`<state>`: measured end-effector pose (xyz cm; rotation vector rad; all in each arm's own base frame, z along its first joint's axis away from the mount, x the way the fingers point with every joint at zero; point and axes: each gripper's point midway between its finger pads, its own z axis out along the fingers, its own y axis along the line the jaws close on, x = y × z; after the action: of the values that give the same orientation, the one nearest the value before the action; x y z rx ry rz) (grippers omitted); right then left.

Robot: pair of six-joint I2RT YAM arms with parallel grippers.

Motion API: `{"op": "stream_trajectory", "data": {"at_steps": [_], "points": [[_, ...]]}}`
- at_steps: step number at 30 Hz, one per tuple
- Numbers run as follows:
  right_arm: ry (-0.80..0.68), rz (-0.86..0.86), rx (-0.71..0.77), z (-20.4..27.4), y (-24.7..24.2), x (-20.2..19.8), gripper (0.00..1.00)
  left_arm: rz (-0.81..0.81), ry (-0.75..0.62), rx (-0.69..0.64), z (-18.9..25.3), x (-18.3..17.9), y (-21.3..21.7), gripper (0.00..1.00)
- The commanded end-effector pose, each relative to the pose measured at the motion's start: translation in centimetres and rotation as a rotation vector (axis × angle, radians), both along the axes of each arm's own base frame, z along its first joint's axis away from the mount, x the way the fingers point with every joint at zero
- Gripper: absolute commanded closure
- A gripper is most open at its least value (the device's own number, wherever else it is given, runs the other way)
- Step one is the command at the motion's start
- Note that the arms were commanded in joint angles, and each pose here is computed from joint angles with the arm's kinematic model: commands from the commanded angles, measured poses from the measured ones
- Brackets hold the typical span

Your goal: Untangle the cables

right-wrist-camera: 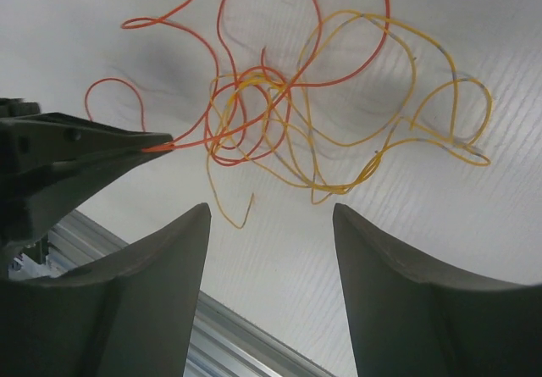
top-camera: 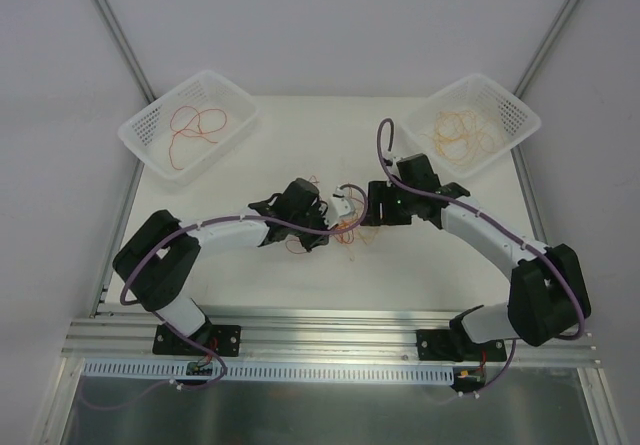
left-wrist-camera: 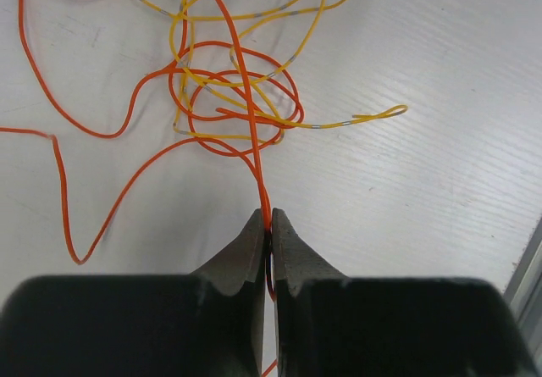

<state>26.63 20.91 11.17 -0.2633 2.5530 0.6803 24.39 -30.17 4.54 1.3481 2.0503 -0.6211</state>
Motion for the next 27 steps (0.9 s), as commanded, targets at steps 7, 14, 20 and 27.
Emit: {"op": "stream_trajectory", "data": {"at_steps": [7,14,20,27], "points": [[-0.074,0.015,-0.035,-1.0,1.2,3.9,0.39,-0.008,0.005,-0.078,2.9,-1.5,-0.2,1.0],[-0.081,-0.002,-0.066,-1.7,0.6,4.3,0.85,0.069,-0.01,-0.063,4.0,-1.2,1.1,1.0],[-0.052,-0.099,-0.123,-1.8,-3.4,2.6,1.0,0.373,0.041,-0.123,7.1,2.3,5.5,1.0],[-0.029,-0.318,-0.147,0.9,-9.9,0.6,0.99,0.805,0.044,-0.263,13.1,6.3,13.9,1.0]]}}
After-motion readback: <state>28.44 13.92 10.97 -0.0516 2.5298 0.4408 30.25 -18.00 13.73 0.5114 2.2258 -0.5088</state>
